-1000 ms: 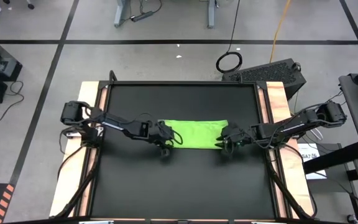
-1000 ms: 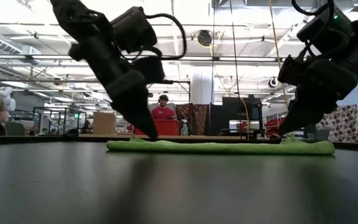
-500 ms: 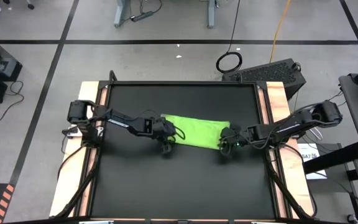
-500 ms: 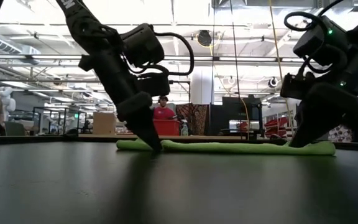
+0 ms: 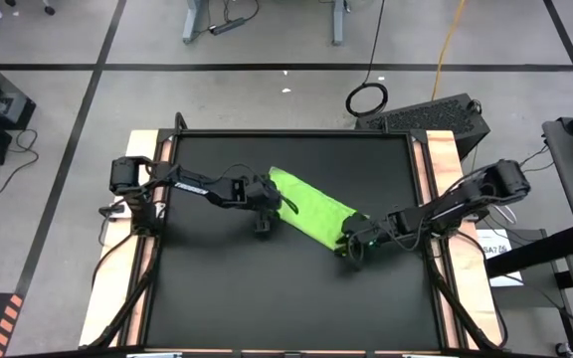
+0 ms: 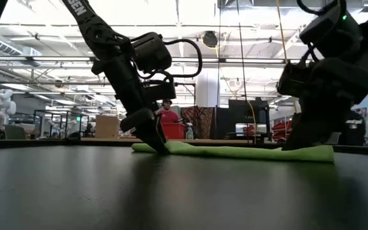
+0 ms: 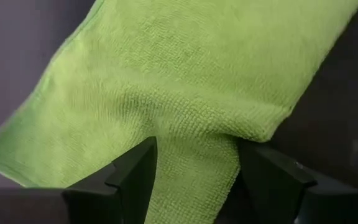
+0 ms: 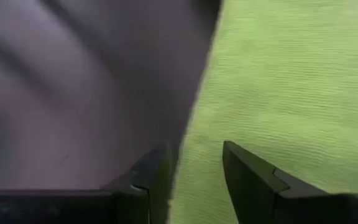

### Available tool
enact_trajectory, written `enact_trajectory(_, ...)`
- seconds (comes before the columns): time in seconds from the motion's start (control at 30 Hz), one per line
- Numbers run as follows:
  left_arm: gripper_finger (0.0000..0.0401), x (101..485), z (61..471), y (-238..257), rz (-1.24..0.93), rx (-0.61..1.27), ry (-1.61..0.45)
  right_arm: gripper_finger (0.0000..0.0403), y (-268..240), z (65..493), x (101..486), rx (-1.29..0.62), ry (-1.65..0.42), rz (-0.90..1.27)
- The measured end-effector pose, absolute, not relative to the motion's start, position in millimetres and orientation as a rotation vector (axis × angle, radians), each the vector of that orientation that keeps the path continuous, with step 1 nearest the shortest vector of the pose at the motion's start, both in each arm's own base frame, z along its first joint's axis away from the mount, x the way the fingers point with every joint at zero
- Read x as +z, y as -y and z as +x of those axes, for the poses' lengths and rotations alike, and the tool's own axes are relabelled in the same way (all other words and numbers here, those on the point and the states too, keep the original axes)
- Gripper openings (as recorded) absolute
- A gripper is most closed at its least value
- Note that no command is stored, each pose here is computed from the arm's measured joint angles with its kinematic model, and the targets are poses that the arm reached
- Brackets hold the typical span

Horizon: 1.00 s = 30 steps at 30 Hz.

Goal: Roll towel
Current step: Fold green microfiber towel

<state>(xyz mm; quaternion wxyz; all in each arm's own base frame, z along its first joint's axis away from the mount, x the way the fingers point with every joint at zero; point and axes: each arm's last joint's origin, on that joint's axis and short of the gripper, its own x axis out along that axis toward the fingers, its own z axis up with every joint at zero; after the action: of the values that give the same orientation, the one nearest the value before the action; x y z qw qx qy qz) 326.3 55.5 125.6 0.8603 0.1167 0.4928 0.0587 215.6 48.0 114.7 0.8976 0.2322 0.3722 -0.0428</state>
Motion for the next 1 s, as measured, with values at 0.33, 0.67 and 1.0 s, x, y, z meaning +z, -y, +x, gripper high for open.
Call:
enact_trajectory(0.33,0.0228,141.8,332.1,-57.4,0.381,0.135,-1.170,0.0136,-71.7,252.4,130.3,0.053,-0.790,0.388)
enact_trajectory(0.67,0.0228,171.7,350.2,-37.9,0.294,0.184,-1.147,0.0136,-65.0,246.4,161.7,-0.085,-0.929,0.158)
enact_trajectory(1.0,0.0228,173.5,379.0,-23.5,0.121,0.155,-0.862,0.0136,-46.1,230.1,157.6,-0.235,-1.077,0.065)
